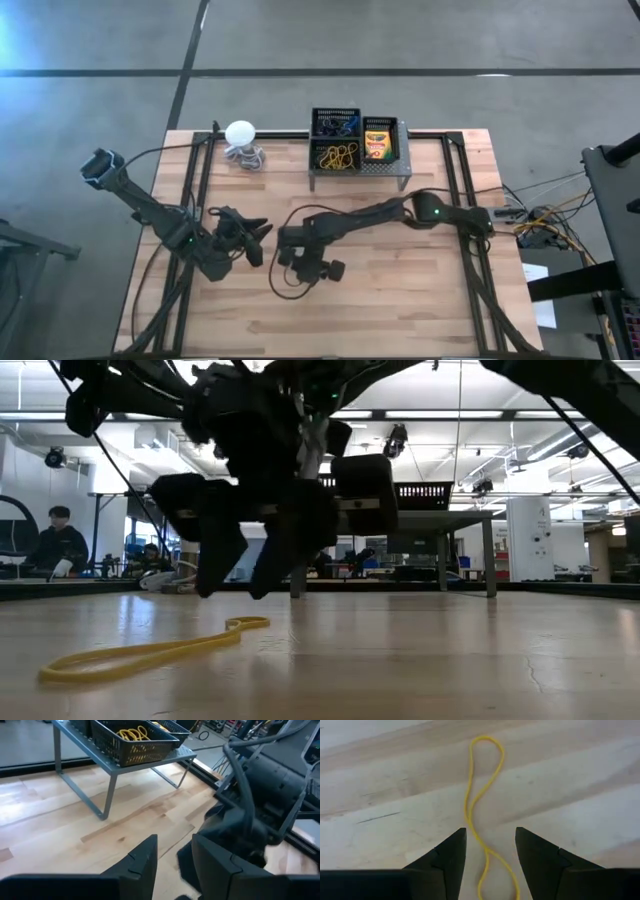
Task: Pick & Place Office Desk Supplies
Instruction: Put the yellow rubber band into the bottom left black bin
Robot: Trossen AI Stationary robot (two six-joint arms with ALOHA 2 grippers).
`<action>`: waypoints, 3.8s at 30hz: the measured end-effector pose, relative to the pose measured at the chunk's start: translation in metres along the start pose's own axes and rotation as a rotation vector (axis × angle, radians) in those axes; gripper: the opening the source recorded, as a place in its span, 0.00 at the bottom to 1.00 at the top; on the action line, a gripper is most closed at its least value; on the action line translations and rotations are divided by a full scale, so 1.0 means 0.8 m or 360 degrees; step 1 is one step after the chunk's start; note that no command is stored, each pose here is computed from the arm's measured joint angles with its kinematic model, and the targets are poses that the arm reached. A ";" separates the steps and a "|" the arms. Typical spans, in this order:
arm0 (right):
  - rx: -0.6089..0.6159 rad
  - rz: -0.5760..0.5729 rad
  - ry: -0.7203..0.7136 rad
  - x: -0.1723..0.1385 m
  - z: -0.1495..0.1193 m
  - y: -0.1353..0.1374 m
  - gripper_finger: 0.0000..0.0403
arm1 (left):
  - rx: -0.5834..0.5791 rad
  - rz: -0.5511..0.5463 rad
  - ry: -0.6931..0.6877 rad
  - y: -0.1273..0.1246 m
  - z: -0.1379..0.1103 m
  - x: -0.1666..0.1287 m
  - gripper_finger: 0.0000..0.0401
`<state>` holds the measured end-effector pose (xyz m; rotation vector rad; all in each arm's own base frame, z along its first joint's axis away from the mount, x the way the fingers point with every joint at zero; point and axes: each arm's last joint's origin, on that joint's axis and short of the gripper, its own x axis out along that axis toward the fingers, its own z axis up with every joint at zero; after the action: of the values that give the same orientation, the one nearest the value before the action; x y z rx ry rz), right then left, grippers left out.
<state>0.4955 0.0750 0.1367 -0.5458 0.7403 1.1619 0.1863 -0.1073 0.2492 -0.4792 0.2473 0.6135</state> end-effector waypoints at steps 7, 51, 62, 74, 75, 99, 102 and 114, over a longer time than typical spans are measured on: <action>-0.0013 0.0086 0.0044 0.017 -0.014 -0.005 0.32 | -0.0016 -0.0013 0.0000 -0.001 0.000 0.000 0.31; 0.0803 -0.1901 -0.0127 -0.386 0.002 0.187 0.02 | 0.0096 -0.0028 -0.0107 -0.015 -0.004 0.010 0.31; 0.1059 -0.1935 -0.0008 -0.369 -0.086 0.146 0.03 | 0.0121 -0.0014 -0.0120 -0.015 -0.001 0.013 0.31; 0.1532 -0.1941 -0.0101 -0.399 -0.081 0.174 0.32 | 0.0092 -0.0037 -0.0106 -0.016 0.000 0.013 0.31; 0.1558 -0.1929 -0.0135 -0.401 -0.070 0.185 0.32 | 0.0086 -0.0041 -0.0108 -0.017 0.000 0.013 0.31; 0.1027 -0.1446 -0.1140 -0.259 -0.061 0.426 0.04 | 0.0113 0.0016 -0.0138 -0.014 0.009 0.027 0.31; 0.0985 -0.1452 -0.1214 -0.252 -0.072 0.434 0.04 | 0.0184 -0.0057 -0.0111 -0.017 0.022 0.042 0.31; 0.0912 -0.1495 -0.1466 -0.226 -0.095 0.434 0.04 | 0.0635 -0.0212 0.0274 -0.006 0.111 0.215 0.29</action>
<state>0.1102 0.0190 0.2214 0.1701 -0.0510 0.1958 0.3325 0.0182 0.2660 -0.1603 0.4864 0.3789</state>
